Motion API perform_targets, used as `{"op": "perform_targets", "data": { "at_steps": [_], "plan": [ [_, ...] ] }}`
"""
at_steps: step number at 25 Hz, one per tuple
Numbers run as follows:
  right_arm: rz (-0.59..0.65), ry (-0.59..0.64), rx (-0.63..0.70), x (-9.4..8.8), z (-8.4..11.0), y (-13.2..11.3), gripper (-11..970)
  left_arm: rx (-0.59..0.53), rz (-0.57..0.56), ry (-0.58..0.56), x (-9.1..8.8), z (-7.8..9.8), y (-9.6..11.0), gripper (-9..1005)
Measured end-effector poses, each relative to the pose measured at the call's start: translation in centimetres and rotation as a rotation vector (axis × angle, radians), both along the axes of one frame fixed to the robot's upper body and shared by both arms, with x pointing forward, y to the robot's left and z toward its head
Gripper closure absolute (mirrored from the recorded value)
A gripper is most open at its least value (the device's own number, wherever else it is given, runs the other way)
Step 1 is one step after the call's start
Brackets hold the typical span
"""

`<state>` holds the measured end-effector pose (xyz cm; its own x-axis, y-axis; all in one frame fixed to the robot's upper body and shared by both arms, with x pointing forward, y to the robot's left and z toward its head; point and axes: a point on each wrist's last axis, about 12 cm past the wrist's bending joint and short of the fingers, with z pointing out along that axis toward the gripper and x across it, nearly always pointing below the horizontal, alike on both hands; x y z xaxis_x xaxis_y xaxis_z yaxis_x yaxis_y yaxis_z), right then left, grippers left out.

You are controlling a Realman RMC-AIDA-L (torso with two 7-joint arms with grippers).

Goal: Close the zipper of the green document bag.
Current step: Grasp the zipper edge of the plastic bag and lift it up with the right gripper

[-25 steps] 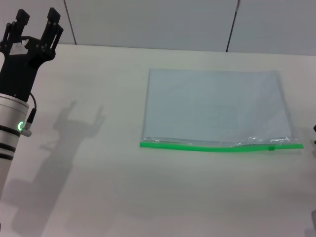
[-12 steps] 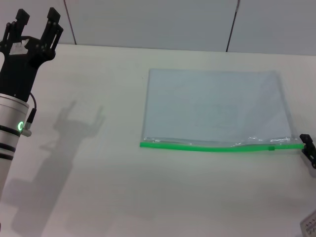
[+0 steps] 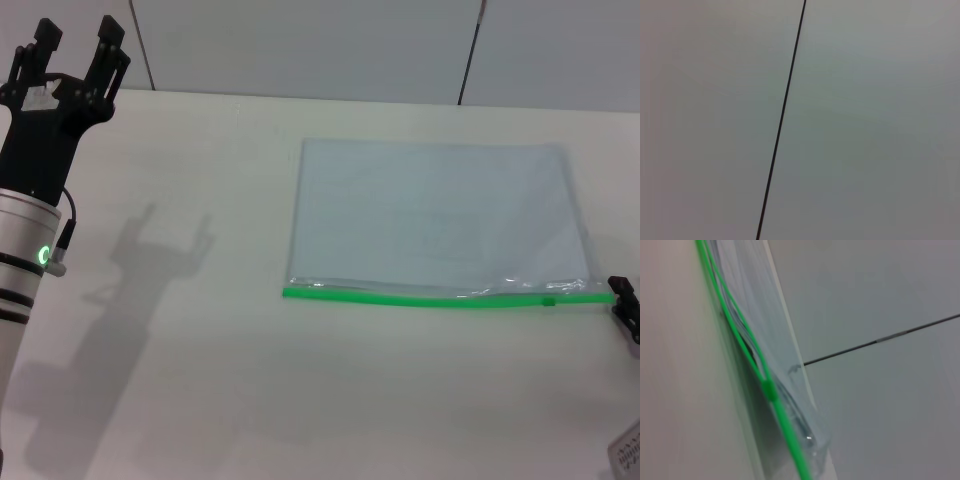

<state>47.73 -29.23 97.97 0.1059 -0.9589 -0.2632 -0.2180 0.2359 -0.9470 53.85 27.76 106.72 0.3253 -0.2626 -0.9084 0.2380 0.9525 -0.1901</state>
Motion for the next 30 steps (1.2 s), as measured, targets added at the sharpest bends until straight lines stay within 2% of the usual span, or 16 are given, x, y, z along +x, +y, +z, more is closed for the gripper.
{"op": "perform_targets", "data": {
  "at_steps": [9,19,30],
  "plan": [
    [0.007,0.025,-0.016,0.0,-0.3,0.2,87,0.001,0.000,0.002,0.0,0.0,0.0,229],
    [0.087,0.007,-0.005,0.0,0.0,2.7,81,0.001,0.002,0.005,0.0,-0.1,0.1,229],
    [0.137,-0.005,-0.019,1.6,0.7,3.7,81,0.002,-0.017,0.002,0.2,0.1,-0.4,229]
  ]
}}
